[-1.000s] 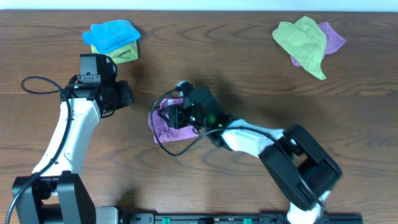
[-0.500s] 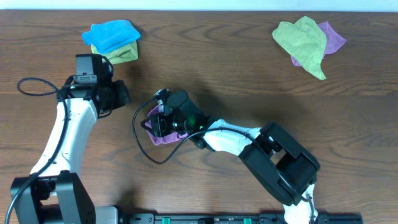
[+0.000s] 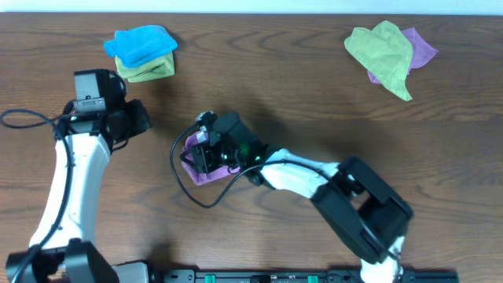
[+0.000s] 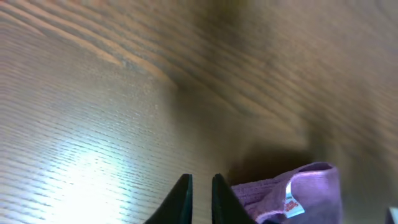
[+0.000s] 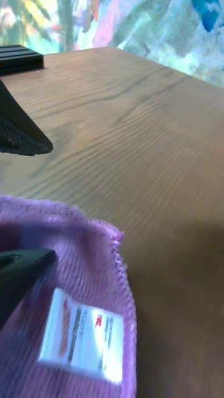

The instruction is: Fold the cloth

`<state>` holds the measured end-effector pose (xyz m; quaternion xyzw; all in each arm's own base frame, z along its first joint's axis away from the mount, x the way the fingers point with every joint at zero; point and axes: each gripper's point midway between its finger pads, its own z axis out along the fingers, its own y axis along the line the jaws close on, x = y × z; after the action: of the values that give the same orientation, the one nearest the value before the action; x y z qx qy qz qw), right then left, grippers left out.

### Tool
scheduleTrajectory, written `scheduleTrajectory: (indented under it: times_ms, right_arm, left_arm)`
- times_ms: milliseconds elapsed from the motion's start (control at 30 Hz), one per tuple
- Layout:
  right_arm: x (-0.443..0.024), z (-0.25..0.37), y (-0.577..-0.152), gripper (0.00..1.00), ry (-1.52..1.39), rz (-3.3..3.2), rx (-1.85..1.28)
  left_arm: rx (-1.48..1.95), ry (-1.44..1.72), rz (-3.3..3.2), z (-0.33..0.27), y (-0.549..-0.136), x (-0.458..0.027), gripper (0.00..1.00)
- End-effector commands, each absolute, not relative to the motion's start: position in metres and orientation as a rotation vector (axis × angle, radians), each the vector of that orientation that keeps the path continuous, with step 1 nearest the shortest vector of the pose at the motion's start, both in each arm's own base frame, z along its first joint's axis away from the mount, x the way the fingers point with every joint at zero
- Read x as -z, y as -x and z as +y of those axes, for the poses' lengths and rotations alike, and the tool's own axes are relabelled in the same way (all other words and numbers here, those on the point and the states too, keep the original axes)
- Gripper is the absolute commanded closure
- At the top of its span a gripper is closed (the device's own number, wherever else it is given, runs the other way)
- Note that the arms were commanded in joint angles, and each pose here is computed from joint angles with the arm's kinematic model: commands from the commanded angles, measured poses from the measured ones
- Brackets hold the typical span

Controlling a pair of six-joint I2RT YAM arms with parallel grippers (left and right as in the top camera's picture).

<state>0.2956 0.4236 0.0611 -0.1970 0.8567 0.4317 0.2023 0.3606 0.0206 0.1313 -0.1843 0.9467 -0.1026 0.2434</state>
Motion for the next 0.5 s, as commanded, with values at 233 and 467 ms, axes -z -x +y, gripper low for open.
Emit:
scheduleTrajectory:
  times_ms: [233, 467]
  right_arm:
    - [-0.158, 0.374, -0.309, 0.27, 0.605, 2.267, -1.048]
    - [-0.188, 0.273, -0.298, 0.26, 0.603, 2.363, -0.7]
  left_arm:
    - [0.436, 0.452, 2.553, 0.005, -0.355, -0.156, 0.64]
    - [0.517, 0.493, 2.678, -0.008, -0.326, -0.142, 0.51]
